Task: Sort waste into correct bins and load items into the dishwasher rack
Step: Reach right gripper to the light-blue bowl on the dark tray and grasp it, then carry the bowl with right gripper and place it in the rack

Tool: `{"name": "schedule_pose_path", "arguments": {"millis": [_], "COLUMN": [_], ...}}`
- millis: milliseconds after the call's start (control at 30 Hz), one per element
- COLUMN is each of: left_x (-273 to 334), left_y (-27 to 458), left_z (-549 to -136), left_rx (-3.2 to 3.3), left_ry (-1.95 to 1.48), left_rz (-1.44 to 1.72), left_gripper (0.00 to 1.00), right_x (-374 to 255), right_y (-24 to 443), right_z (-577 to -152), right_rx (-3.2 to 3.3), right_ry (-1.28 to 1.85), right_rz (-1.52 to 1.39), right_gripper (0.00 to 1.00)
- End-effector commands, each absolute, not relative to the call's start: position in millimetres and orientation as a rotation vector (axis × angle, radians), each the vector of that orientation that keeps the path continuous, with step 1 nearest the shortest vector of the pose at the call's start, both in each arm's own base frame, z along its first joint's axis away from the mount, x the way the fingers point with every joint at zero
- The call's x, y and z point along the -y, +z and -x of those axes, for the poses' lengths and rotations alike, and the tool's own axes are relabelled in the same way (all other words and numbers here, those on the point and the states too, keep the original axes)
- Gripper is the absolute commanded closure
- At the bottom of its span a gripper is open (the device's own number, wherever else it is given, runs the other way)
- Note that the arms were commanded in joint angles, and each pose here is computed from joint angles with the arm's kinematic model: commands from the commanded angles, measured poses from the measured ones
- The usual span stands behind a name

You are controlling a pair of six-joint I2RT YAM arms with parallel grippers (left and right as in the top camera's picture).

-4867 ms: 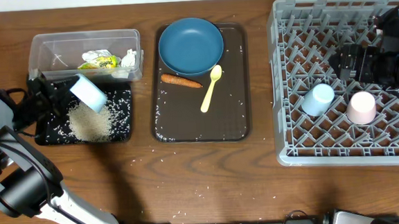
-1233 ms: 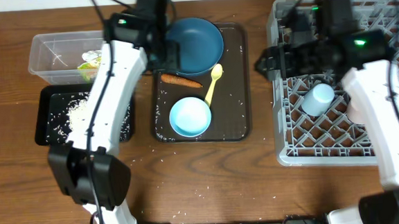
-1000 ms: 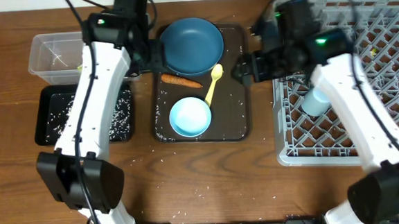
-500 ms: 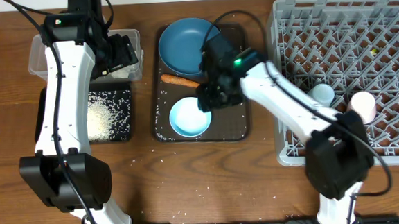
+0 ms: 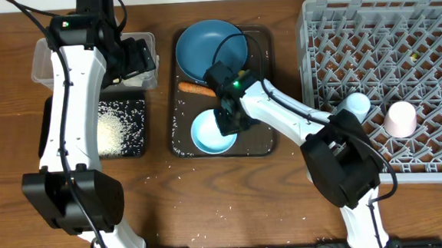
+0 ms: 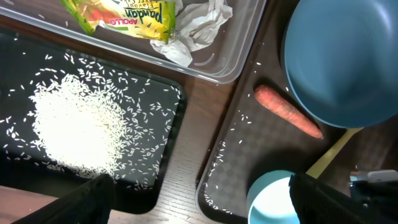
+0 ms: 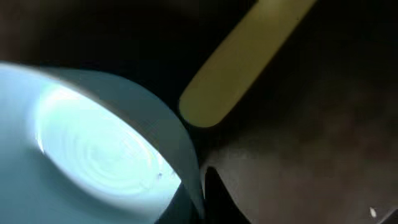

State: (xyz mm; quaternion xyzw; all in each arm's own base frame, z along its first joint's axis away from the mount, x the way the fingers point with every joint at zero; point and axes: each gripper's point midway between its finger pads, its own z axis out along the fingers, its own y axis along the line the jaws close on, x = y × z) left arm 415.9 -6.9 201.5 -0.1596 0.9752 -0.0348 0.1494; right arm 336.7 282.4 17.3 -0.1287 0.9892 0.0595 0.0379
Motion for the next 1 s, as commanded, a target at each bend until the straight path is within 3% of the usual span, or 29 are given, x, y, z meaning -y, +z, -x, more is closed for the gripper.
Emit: {"name": "schedule_pose_path", "arguments": {"millis": [0, 133, 300, 433, 633, 767, 967], "left_x": [7, 7, 7, 7, 7, 7, 7], "left_y": [214, 214, 213, 214, 214, 214, 214], "left_z": [-416, -416, -416, -416, -416, -416, -416], "left_rx": [-2.770, -2.770, -2.770, -2.770, -2.770, -2.770, -2.770], "left_ry": [-0.105, -0.105, -0.105, -0.105, -0.105, -0.105, -0.105], "left_rz": [0.461, 0.461, 0.461, 0.461, 0.461, 0.461, 0.461], "left_gripper": [0.05, 0.04, 0.04, 0.03, 0.03, 0.03, 0.03], "right_x": [-279, -264, -213, -128, -13, 29, 65], "right_y": [30, 59, 127, 205, 297, 303, 266], "right_z": [-346, -361, -395, -427, -439, -455, -501], "right_rx": [-2.989, -2.926, -2.727, -2.436, -1.978, -1.852, -1.846], "right_ry": [0.157, 0.157, 0.027, -0.290, -0.744, -0.879, -1.039], "right_rz": [0.373, 0.310, 0.146, -0.101, -0.488, -0.609, -0.569], "right_gripper": [0.99, 0.99, 0.99, 0.99, 0.99, 0.99, 0.99]}}
